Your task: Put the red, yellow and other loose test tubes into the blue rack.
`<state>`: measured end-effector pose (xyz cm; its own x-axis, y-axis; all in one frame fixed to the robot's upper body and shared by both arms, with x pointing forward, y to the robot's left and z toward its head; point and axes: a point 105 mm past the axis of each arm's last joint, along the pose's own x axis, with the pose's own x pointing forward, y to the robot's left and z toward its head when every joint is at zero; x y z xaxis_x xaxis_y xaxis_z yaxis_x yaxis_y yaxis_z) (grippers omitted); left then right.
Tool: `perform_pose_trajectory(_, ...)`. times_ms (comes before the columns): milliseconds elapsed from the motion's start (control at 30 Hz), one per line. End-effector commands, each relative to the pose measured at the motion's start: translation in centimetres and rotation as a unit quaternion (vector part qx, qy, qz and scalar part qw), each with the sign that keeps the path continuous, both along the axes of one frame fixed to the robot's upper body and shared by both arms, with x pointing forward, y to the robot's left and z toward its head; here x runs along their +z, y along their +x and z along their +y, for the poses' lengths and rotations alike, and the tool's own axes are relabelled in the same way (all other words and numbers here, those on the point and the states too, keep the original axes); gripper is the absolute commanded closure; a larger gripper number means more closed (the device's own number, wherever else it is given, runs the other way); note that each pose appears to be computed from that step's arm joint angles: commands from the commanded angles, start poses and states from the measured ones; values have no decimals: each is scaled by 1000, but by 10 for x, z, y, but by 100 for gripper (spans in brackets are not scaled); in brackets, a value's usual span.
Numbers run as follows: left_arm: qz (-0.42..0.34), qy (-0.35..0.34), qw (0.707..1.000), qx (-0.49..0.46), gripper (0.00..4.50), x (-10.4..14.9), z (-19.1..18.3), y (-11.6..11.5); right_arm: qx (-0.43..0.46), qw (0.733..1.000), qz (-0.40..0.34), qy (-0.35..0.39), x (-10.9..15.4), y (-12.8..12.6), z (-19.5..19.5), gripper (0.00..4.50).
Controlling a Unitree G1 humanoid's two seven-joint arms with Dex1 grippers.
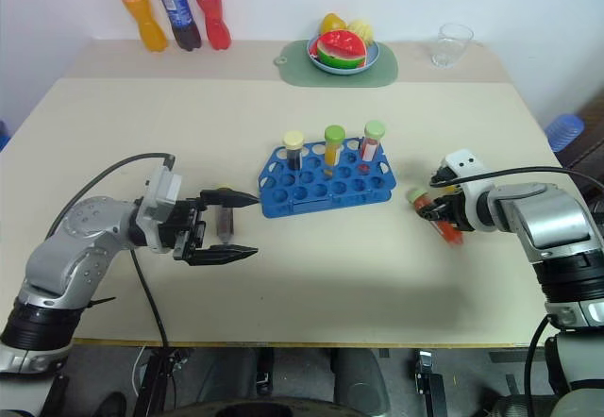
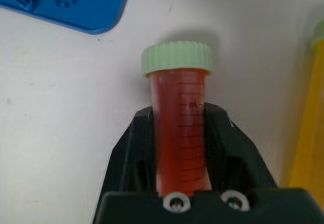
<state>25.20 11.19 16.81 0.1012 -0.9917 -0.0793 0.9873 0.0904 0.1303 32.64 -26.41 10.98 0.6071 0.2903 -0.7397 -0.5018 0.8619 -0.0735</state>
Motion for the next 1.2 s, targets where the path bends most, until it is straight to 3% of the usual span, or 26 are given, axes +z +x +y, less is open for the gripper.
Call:
perform_pose_trajectory(33, -13, -2, 1000, 1, 21, 7, 2, -3, 30, 998, -30, -39, 2, -2, 1, 374)
perform_pose_trajectory(100, -12, -4, 1000, 5, 21, 7, 3, -3, 54, 996, -66, -32, 15, -6, 6, 374)
perform_pose_trajectory(200, -10, -10, 1000, 13, 21, 7, 4, -1, 76, 985, -149, 34, 43, -14, 25, 374)
perform_pose_trajectory(333, -11, -12, 1000, 18, 21, 4, 4, -1, 113, 927, -318, 167, 94, -28, 59, 374)
perform_pose_trajectory(467, -13, -14, 1000, 23, 21, 5, 6, 3, 84, 883, -413, 208, 111, -30, 77, 374)
perform_pose_trajectory(533, -15, -20, 999, 28, 21, 6, 5, 8, 66, 865, -454, 205, 110, -23, 83, 374)
perform_pose_trajectory(800, -20, -36, 998, 47, 21, 6, 4, 17, 17, 836, -509, 202, 88, -1, 98, 374)
perform_pose_trajectory(1200, -27, -56, 994, 87, 21, 12, 4, 26, -42, 819, -529, 220, 50, 22, 105, 374)
